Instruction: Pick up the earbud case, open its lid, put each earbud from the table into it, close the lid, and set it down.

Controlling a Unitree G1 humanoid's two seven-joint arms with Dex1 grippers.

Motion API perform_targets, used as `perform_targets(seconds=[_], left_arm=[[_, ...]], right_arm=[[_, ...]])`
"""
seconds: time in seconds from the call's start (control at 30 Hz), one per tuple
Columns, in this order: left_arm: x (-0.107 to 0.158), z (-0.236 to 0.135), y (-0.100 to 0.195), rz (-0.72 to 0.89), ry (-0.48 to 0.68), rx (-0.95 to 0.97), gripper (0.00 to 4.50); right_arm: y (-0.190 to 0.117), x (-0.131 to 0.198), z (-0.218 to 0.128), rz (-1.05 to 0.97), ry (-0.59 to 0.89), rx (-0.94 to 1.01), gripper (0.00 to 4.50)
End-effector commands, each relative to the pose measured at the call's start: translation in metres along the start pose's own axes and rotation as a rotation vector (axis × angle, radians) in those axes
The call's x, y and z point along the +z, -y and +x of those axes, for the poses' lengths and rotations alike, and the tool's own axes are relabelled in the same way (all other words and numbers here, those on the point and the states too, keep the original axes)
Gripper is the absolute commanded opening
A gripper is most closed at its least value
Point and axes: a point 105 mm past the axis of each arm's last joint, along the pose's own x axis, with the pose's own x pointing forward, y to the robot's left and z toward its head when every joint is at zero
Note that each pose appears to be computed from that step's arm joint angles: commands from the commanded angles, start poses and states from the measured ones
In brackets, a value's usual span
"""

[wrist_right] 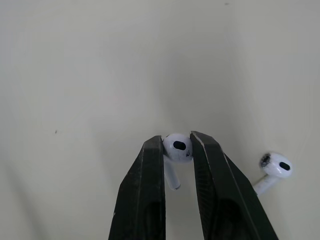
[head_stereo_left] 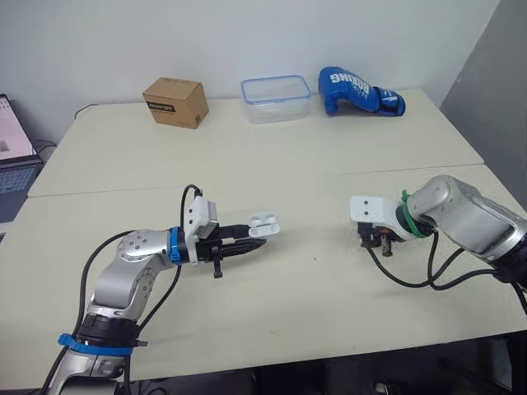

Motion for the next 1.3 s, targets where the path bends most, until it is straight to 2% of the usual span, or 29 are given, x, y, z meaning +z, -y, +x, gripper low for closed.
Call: perform_targets(seconds=[0.03,0.67,0.87,1.3], left_arm=[[0.009,0.001,0.002,0.047,0.020,-0.012,0.79],[0.009,0.000,0.003,0.047,0.012,-0.012,0.79],[0.009,0.000,0.003,0.047,0.012,-0.013,0.79],[0.009,0.001,0.002,0.053,0.011,-0.017,0.79]], right_arm=[[-0.004,-0.003,-0.007,-0.130,-0.019,0.050,0.41],[-0.008,-0.006,0.001,-0.279,-0.046,0.086,0.41],[-0.008,-0.005,0.000,-0.299,-0.058,0.083,2.41],[-0.011,0.003,-0.009,-0.243,-0.163,0.061,2.41]])
